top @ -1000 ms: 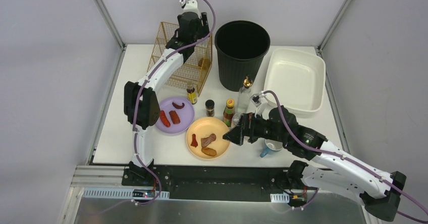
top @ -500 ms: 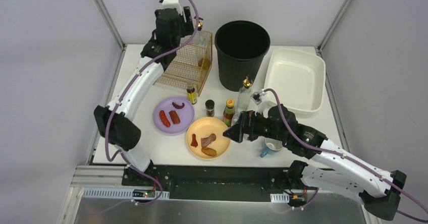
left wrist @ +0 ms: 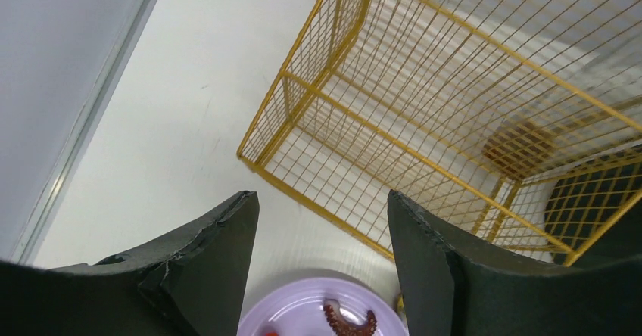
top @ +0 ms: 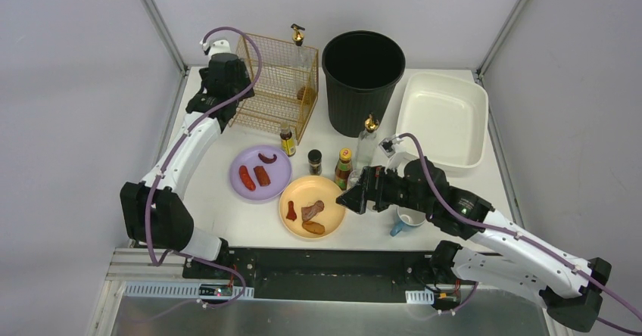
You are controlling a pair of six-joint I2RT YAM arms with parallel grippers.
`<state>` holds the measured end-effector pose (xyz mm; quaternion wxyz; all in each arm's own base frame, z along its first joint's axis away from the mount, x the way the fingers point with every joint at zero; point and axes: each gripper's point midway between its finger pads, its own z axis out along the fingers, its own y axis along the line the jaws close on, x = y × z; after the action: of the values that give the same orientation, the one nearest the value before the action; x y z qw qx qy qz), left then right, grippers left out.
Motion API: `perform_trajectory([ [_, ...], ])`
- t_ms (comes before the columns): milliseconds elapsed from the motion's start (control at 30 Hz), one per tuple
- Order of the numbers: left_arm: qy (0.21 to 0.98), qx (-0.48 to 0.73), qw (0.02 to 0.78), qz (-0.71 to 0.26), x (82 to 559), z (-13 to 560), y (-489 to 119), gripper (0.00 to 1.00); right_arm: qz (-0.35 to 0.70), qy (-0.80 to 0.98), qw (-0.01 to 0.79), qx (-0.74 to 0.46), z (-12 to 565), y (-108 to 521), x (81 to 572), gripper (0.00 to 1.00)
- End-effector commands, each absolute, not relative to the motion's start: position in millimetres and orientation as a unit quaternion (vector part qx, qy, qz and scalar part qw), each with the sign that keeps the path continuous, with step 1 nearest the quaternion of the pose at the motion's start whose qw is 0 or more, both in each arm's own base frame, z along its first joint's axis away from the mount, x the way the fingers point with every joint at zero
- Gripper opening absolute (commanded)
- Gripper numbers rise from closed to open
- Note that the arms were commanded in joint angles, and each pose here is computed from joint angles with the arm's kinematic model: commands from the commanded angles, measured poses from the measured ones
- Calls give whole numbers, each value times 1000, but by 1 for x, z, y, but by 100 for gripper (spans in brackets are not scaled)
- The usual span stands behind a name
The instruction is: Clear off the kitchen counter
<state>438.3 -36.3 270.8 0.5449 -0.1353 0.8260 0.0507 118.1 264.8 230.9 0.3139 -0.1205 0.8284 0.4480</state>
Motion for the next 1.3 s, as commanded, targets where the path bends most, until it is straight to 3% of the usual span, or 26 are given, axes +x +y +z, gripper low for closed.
perform_trajectory([
  [0,829,-146,537,48,431,261,-28,64,465,814,329,-114,254,265,119,99],
  [433,851,-134,504,60,463,217,18,64,479,809,321,-119,249,271,116,99],
  [800,859,-38,507,61,504,217,21,61,475,807,328,-121,248,268,116,99],
  [1267,877,-13,476,62,523,184,20,47,474,809,327,-115,242,261,113,99],
])
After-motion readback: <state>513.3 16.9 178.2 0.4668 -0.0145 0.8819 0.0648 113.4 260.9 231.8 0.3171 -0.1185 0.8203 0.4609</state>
